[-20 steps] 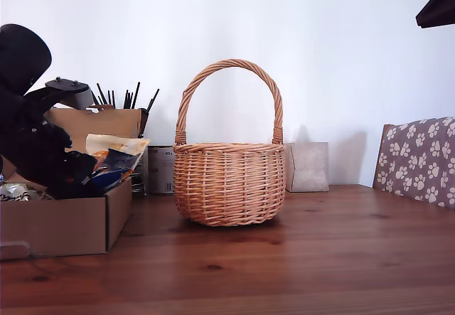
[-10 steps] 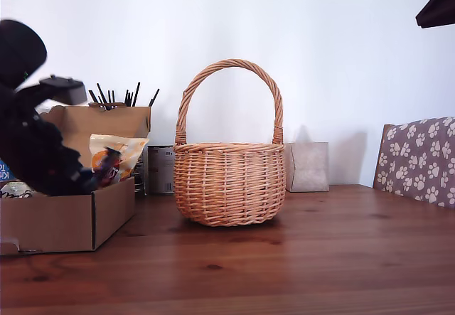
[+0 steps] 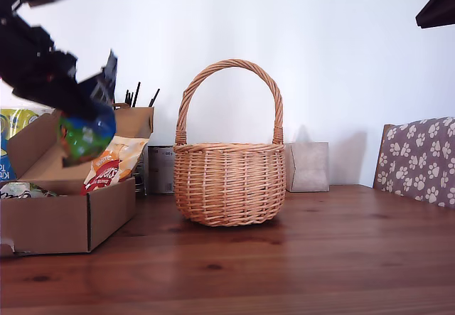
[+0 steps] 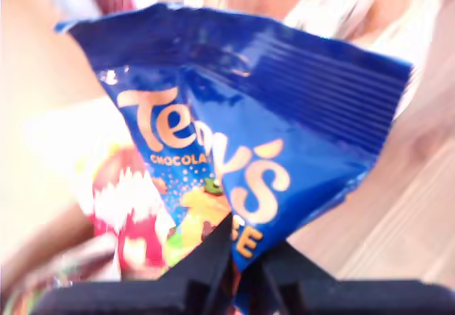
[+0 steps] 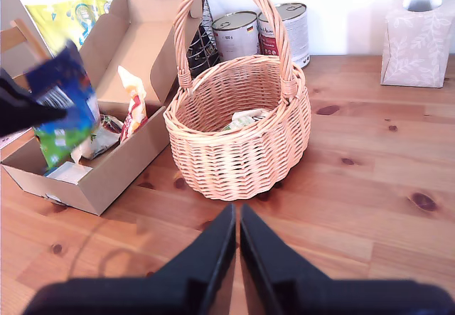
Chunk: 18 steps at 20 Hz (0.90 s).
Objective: Move the bags of Easter eggs from the cardboard box on the left into the woven basket on the right side.
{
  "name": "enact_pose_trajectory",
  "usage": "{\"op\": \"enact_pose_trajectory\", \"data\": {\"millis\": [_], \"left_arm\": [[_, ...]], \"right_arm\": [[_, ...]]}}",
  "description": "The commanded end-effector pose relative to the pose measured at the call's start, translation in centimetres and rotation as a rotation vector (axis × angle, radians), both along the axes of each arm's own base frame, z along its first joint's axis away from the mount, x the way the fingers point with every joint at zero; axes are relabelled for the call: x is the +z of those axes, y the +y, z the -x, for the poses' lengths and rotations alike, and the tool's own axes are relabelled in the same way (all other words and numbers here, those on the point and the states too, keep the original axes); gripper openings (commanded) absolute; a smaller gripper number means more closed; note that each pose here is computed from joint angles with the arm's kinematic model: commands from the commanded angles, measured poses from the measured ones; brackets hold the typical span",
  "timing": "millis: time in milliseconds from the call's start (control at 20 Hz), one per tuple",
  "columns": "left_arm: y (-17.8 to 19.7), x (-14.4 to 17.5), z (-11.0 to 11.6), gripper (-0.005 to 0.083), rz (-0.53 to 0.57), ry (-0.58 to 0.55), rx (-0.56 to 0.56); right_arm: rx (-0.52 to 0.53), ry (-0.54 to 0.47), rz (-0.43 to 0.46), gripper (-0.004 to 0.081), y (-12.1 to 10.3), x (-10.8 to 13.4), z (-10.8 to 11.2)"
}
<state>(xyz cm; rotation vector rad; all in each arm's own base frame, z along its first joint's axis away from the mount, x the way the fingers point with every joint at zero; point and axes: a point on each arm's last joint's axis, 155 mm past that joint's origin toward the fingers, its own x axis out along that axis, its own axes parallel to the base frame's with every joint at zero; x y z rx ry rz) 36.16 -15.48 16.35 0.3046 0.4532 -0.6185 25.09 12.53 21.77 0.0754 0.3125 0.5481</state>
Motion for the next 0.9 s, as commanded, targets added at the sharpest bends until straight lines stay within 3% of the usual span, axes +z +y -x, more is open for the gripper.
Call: {"op": "enact_pose_trajectory", "data": {"millis": [0,200,450,850], "left_arm": [[-1.5,0.9,0.7,-0.0020,0.062,-0.017,-0.043],[-6.6,3.9,1.6,-0.0020,0.203,-0.083,-0.161],[-11.4,6.3,1.0,-0.0020,0.268,-0.204,-0.252],[-15.3,6.0,-6.9,-0.0020,0.248,-0.223,-0.198]], "right_arm": [[0.008,-0.008,0.001,-0.0012,0.2,0.1,0.1],[0.008,-0.007,-0.001,-0.0012,0.2,0.1,0.1],[0.028,-0.004,-0.010,-0.0012,0.5,0.1,0.3],[0.135,-0.004,-0.033,-0.0012,2.1,0.4,1.4]]}}
